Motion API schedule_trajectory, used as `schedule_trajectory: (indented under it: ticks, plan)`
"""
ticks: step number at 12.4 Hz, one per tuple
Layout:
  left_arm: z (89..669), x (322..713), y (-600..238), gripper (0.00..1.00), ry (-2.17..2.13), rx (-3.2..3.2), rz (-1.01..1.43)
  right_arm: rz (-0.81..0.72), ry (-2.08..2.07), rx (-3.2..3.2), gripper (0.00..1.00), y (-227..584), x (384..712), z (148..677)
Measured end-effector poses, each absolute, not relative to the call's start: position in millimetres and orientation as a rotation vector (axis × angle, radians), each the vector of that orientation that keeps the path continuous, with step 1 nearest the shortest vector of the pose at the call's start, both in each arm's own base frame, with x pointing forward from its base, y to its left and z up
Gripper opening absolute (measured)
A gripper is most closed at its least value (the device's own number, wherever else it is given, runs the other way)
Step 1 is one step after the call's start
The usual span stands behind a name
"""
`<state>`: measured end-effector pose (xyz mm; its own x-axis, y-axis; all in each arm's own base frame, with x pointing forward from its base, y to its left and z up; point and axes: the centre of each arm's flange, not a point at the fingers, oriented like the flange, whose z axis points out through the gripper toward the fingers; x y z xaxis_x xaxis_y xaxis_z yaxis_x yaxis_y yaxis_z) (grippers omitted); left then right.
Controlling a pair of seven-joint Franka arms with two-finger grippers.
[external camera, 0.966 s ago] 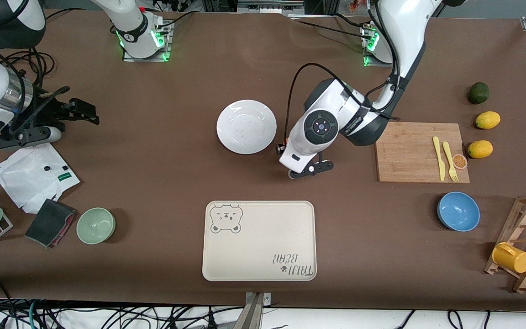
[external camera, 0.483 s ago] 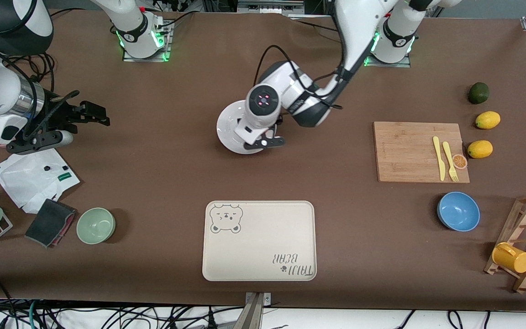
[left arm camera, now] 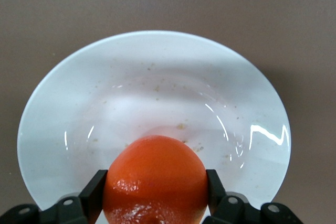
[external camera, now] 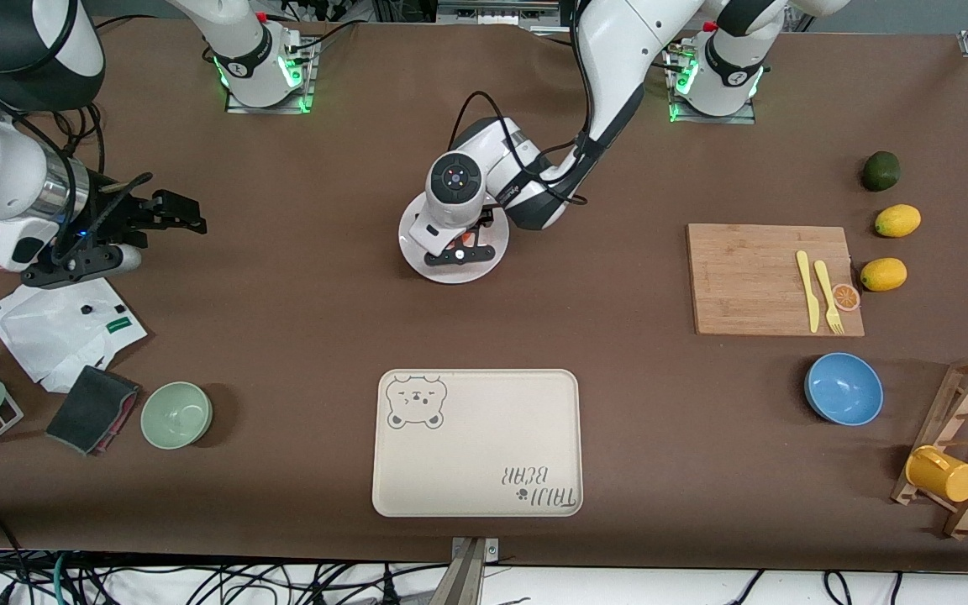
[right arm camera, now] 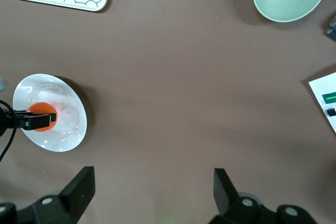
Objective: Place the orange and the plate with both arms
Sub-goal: 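Open the left gripper to release the orange onto the white plate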
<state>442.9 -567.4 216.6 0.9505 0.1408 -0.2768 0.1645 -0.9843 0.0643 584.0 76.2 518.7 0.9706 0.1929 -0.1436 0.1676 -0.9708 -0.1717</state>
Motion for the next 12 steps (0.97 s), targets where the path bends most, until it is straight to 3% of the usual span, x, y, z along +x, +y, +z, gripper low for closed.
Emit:
schedule_trajectory:
  ticks: [1, 2, 3, 4, 12]
  plan:
    - [214.5, 443.4, -566.5, 0.81, 0.239, 3.019, -0.42, 0.241, -0.272, -2.96, 1.0, 76.5, 584.2, 518.0]
    - [212.4, 443.2, -566.6, 0.86, 0.24, 3.019, -0.422, 0.242, -0.273, -2.959, 1.0, 76.9, 584.4, 517.4]
    - [212.9, 444.3, -566.7, 0.98, 0.242, 3.017, -0.417, 0.245, -0.272, -2.951, 1.0, 78.4, 584.7, 516.1]
    - [217.3, 449.5, -565.8, 1.0, 0.249, 3.01, -0.406, 0.252, -0.268, -2.932, 1.0, 81.5, 585.4, 513.1]
    - [338.2, 555.5, -430.3, 1.0, 0.472, 3.037, -0.495, 0.292, -0.283, -2.809, 1.0, 125.5, 592.8, 478.0]
